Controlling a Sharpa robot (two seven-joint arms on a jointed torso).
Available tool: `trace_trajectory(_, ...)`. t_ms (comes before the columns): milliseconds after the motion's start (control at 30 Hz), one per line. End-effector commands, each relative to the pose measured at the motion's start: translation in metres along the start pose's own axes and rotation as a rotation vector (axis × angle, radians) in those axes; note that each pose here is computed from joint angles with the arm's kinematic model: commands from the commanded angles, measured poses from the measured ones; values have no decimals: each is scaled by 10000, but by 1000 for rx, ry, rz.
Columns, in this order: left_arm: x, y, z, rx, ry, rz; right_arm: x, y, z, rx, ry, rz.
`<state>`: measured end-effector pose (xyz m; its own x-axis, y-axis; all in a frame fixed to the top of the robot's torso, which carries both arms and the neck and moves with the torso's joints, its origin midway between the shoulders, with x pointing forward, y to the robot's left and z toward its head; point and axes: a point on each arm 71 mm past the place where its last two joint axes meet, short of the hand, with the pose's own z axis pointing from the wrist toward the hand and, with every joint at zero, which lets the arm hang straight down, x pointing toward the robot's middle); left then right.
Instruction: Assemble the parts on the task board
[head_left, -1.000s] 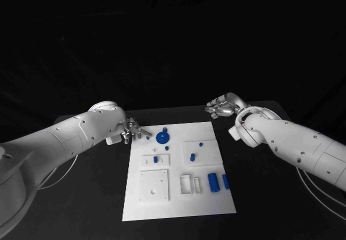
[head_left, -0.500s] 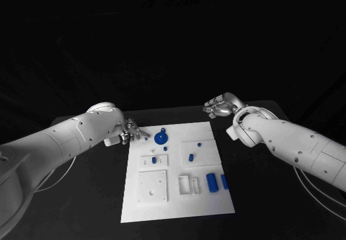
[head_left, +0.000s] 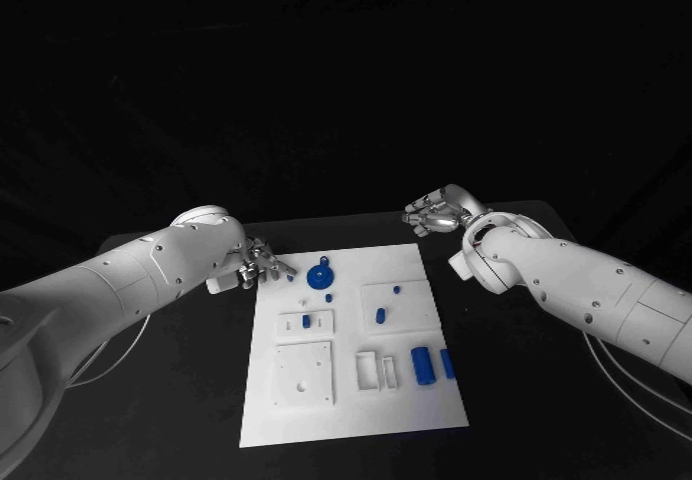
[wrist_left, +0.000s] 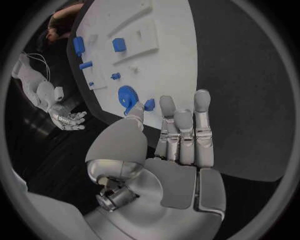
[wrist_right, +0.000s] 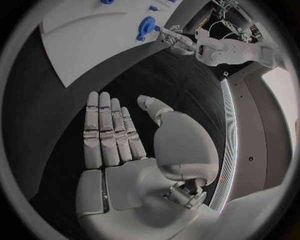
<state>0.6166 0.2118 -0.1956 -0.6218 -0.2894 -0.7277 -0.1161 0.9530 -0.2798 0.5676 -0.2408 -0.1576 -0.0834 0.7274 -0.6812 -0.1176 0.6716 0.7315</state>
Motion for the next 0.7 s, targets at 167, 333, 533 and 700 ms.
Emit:
trace_trajectory(167,-4,-30,4,18,-4,-12,-4,26,3,-12,-7,5)
trace_trajectory(333,-1,-49,7,21,-1,-19,-2,33,5,-13,-8,6)
trace_trajectory(533,5,-68,9,22,4,-26,-1,37,8,-13,-9,6)
trace_trajectory(700,8,-77,10,22,8,-26,-3,36,9,-13,-10,6)
